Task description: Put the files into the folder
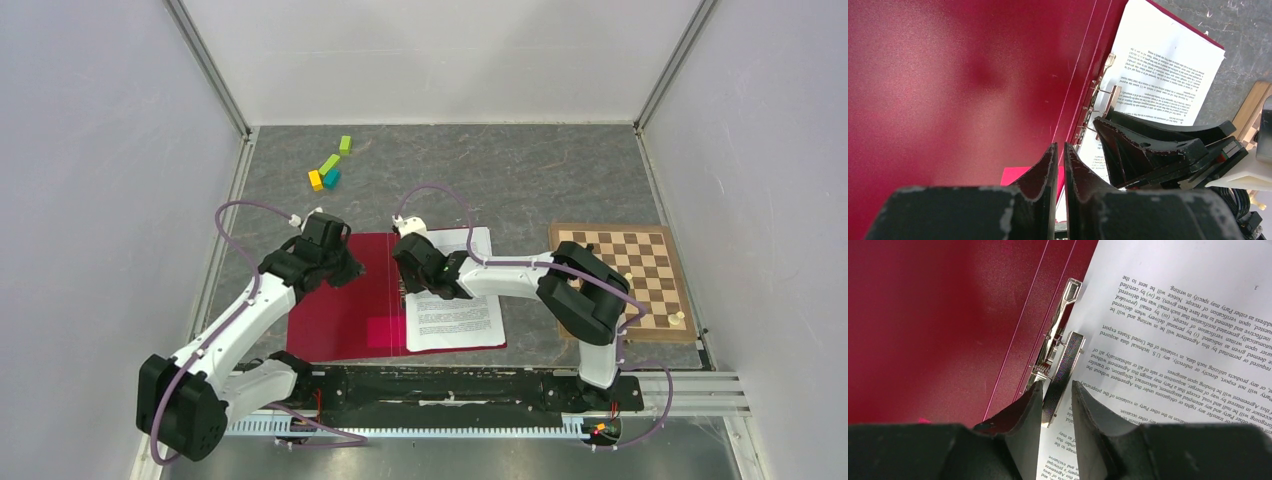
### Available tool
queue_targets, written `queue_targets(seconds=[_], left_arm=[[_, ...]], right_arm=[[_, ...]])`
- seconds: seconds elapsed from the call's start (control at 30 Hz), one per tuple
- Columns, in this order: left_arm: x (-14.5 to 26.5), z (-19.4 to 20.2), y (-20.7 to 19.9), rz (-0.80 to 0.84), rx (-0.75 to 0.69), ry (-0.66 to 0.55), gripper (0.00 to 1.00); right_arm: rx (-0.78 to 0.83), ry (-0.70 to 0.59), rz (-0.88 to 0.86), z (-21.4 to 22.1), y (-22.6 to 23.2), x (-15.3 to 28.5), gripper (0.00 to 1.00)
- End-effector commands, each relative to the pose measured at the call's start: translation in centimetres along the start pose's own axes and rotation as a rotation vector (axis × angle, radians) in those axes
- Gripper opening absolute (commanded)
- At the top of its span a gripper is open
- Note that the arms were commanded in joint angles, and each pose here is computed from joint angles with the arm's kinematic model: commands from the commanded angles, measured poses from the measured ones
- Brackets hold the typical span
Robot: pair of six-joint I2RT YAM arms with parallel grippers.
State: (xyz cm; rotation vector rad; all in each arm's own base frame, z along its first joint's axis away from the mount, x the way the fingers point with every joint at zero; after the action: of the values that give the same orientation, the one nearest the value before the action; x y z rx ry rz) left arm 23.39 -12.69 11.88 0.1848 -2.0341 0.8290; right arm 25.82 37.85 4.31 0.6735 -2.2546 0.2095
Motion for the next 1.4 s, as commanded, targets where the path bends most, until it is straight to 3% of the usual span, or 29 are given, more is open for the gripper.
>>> queue_targets(seconds=[0.0, 0.4, 0.63, 0.9, 1.17, 1.37], left_arm=[[-0.3, -0.3, -0.7, 0.034, -0.012, -0.005, 0.14], [-1.2, 1.1, -1.0, 0.067, -0.01, 0.062, 0.12], [-3.2, 2.8, 0.2, 0.043, 0.017, 0.117, 0.03], [-5.7, 4.7, 2.9, -0.058, 0.077, 0.133, 0.02], [-6.9, 5.0, 5.1, -0.21, 0.169, 0.028, 0.02], [-7.1, 4.6, 6.0, -0.268, 0.219, -0.015, 0.02]], right_arm=[[-0.023, -0.044, -0.023, -1.5, 1.1, 0.0, 0.3], [-0.005, -0.021, 0.042, -1.2, -3.2, -0.1, 0.06], [-0.003, -0.028, 0.059, -1.8, -5.1, 0.2, 0.05], [0.009, -0.021, 0.053, -1.7, -5.5, 0.6, 0.05], [0.027, -0.003, 0.002, 0.1, -5.1, 1.2, 0.04], [0.038, -0.021, -0.016, 0.9, -5.2, 1.6, 0.09]])
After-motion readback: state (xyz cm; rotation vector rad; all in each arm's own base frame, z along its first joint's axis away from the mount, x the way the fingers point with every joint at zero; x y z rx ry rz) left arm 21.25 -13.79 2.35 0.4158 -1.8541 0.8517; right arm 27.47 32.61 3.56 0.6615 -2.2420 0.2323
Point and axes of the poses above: each gripper's point midway between its finger pads, its own x axis back along the fingers, its own y axis along the line the jaws close on, z = x × y, the point moved 1 cm from there along x, back along the fingers, and after that the axes turned 7 degrees about x, right-handed, at the moved point
